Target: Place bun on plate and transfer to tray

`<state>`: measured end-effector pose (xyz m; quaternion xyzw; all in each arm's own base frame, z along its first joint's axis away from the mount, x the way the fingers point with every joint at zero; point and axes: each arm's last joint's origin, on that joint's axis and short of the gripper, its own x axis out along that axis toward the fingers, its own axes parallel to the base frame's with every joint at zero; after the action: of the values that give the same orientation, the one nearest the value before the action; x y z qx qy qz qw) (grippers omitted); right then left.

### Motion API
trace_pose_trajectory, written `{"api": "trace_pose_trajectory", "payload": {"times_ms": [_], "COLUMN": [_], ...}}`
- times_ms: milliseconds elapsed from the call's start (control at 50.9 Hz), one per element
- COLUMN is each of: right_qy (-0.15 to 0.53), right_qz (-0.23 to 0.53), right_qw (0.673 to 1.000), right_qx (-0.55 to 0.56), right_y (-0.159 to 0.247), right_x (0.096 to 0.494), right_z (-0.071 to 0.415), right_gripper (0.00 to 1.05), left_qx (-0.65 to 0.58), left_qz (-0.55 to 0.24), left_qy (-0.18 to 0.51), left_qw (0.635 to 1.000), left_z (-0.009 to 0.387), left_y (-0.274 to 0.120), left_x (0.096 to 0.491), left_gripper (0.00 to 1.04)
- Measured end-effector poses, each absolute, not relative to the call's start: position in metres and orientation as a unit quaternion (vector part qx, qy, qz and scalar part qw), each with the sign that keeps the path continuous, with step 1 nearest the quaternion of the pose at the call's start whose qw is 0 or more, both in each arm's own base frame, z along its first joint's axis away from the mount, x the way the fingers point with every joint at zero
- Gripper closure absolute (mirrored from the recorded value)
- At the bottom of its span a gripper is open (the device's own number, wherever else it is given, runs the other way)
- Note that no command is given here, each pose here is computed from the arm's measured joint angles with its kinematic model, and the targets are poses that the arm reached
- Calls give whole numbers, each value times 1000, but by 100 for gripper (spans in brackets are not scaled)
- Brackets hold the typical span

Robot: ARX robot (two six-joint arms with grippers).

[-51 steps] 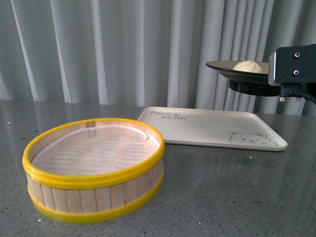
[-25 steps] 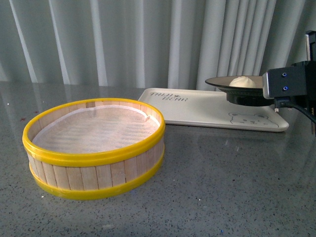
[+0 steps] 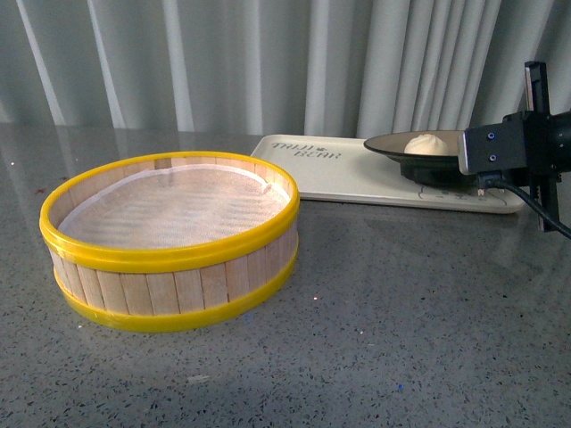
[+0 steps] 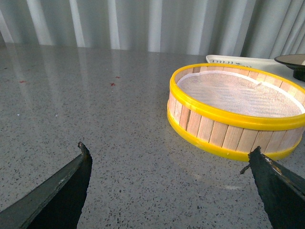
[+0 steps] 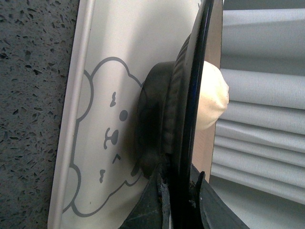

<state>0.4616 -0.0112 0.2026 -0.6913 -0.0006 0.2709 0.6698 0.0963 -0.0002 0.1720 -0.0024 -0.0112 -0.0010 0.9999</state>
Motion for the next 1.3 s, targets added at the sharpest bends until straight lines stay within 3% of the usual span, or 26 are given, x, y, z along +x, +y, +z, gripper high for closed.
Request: {"api": "trace_pose_trajectory", "payload": {"times_ms": [393,610,787,905,964,1042,1180,1298], "right_qy": [5,2,5,1,4,2,-3,-10], "right_qz": [269,267,265,263,257,235,124,102], "right_qw": [696,707,736,754,779,816,928,964], "right_qx": [-666,-656,-623,-601,-571,-529,-350,-247], "right_y": [-8,-7,4,12,19,25,23,20], "right_x": [465,463,450,436,422,407,363,355], "right_z": [198,192,188,197,210,229,291,305], "right_gripper": [102,69,32,16,7,9,9,9], "left_qx": [-2,-2,-2,-2,-2,-2,-2,-2], "left_qz": [-1,-1,-1,-1,-1,-1,0,-1], "left_qy": [-11,-11,-11,-11,-11,-11,-11,-11], "left_qw": [1000,1000,1000,1000,1000,1000,1000,1000], "left_z": [172,172,172,172,172,172,172,172], "left_y": [0,0,0,0,0,0,0,0], "left_x": [96,96,96,96,96,96,96,96], "left_gripper": [7,7,7,7,7,7,7,7]}}
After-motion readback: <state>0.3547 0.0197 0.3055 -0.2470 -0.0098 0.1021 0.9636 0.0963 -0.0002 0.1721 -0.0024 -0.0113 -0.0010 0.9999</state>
